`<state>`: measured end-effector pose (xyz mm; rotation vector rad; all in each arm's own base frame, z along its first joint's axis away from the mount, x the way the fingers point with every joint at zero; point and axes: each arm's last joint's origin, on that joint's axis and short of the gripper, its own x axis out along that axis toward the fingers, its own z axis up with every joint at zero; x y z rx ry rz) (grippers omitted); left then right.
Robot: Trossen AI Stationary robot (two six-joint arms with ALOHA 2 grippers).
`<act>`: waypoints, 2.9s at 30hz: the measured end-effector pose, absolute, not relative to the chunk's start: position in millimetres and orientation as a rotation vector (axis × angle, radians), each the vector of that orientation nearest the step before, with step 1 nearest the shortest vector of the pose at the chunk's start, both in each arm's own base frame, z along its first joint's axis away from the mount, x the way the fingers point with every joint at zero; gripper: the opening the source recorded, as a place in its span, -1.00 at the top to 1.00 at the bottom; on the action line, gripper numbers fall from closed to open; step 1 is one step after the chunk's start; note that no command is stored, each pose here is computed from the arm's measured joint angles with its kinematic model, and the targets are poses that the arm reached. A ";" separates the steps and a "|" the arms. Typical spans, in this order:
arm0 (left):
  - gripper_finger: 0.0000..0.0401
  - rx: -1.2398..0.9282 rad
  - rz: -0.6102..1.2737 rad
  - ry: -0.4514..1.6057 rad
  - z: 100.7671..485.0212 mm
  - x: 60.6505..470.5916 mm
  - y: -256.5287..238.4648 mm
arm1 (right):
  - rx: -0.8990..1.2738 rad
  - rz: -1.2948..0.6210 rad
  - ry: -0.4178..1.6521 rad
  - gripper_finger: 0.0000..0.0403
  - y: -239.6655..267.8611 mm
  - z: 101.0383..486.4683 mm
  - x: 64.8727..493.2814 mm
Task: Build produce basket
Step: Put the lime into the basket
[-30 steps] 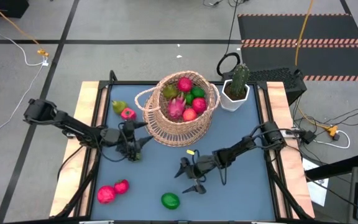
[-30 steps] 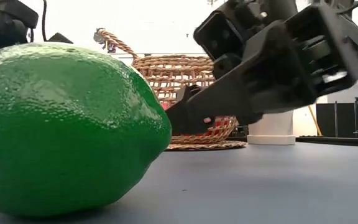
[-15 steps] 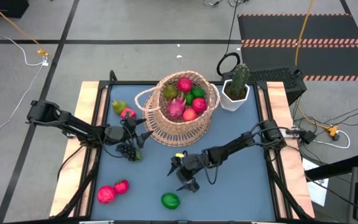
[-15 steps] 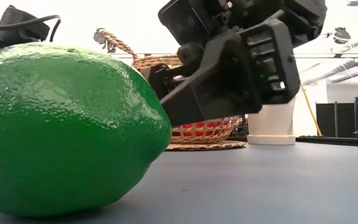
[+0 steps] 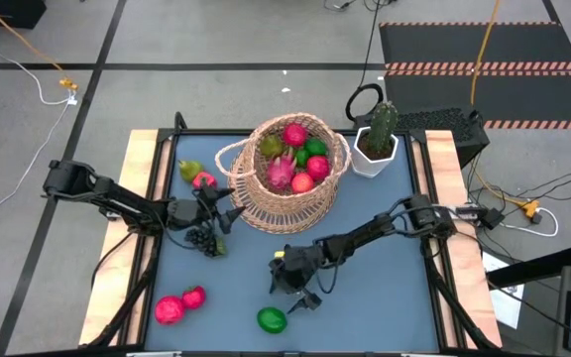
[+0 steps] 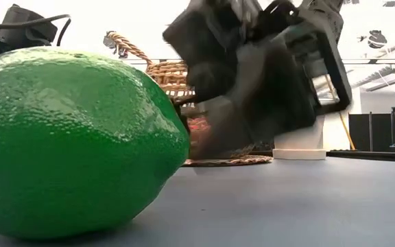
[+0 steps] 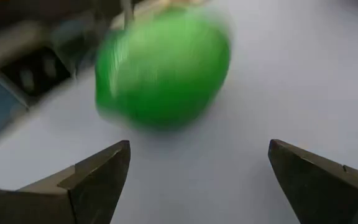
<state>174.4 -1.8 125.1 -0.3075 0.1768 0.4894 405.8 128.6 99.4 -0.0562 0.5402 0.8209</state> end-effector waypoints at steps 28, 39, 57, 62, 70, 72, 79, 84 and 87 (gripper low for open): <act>-0.90 -0.199 0.185 0.235 134.6 182.9 -43.0 | -0.173 0.699 0.455 -0.13 120.6 173.9 390.3; -0.90 -0.051 0.098 0.267 141.5 209.8 -68.0 | 0.133 0.557 0.454 -0.38 134.2 187.1 390.5; -0.90 0.103 -0.271 0.329 153.0 259.2 -100.9 | -0.011 0.640 0.630 -0.53 158.6 169.8 370.6; -0.90 0.092 -0.378 0.323 156.2 260.6 -105.0 | 0.020 0.603 0.378 -0.53 163.4 192.6 382.3; -0.90 0.087 -0.402 0.283 166.8 266.1 -112.7 | 0.077 0.345 0.578 -0.53 164.0 204.6 396.8; -0.90 0.049 -0.380 0.290 167.3 264.9 -116.4 | 0.063 0.311 0.621 -0.53 173.3 200.3 393.5; -0.90 -0.017 -0.361 0.274 169.8 248.9 -148.5 | 0.064 0.287 0.586 -0.55 215.5 199.7 393.1; -0.90 -0.024 -0.305 0.229 173.2 232.8 -172.1 | -0.027 0.213 0.610 -0.66 238.1 179.8 391.3; -0.90 -0.022 -0.279 0.214 174.0 224.2 -182.1 | 0.004 0.185 0.654 -0.74 244.6 159.9 391.0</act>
